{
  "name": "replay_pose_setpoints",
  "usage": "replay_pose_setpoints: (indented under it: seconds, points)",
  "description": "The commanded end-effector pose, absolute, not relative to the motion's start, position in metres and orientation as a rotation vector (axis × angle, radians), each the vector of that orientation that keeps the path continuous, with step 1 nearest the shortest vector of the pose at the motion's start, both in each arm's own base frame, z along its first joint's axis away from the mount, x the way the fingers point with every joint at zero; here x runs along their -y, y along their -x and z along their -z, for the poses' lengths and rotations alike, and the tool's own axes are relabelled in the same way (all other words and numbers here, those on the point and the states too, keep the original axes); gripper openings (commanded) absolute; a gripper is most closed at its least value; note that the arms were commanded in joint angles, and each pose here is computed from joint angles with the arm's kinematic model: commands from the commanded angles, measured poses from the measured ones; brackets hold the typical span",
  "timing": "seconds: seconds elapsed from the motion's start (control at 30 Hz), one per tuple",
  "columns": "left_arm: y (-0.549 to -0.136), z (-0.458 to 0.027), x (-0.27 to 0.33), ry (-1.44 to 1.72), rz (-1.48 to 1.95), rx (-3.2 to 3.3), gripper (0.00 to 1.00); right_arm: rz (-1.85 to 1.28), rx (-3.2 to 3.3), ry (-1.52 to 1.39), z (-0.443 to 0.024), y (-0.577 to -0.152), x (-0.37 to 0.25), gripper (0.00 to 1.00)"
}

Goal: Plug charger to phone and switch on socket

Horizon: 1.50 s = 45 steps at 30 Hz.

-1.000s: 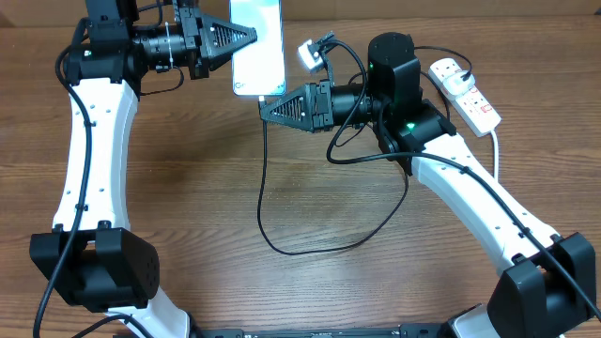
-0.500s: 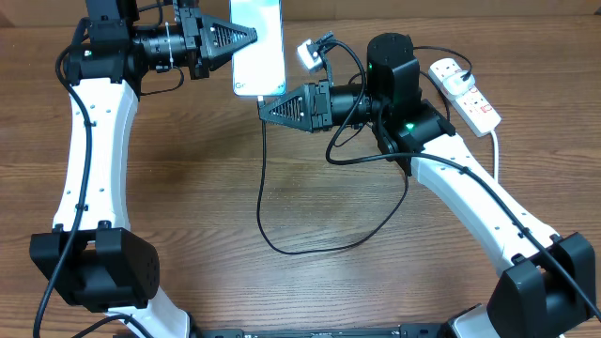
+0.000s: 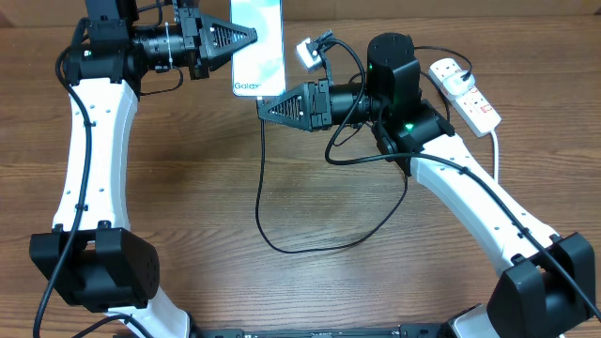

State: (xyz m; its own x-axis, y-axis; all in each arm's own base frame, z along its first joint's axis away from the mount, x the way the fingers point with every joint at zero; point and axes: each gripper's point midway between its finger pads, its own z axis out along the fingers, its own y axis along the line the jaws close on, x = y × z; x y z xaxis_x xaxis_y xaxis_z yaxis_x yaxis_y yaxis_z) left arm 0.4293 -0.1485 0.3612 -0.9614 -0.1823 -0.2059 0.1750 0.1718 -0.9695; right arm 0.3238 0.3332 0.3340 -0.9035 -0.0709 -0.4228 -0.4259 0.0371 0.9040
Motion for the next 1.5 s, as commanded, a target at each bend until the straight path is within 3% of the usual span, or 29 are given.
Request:
replay_pose_setpoints:
  seconds: [0.0,1.47]
  points:
    - [-0.420,-0.372,0.157,-0.071,1.927,-2.154,0.04,-1.930,-2.014,0.510,-0.347,-0.322,-0.332,0.04]
    - [-0.402,-0.365,0.163,-0.154,1.956,-2.153,0.04,-1.898,-1.989,0.435,-0.352,-0.339,-0.321,0.05]
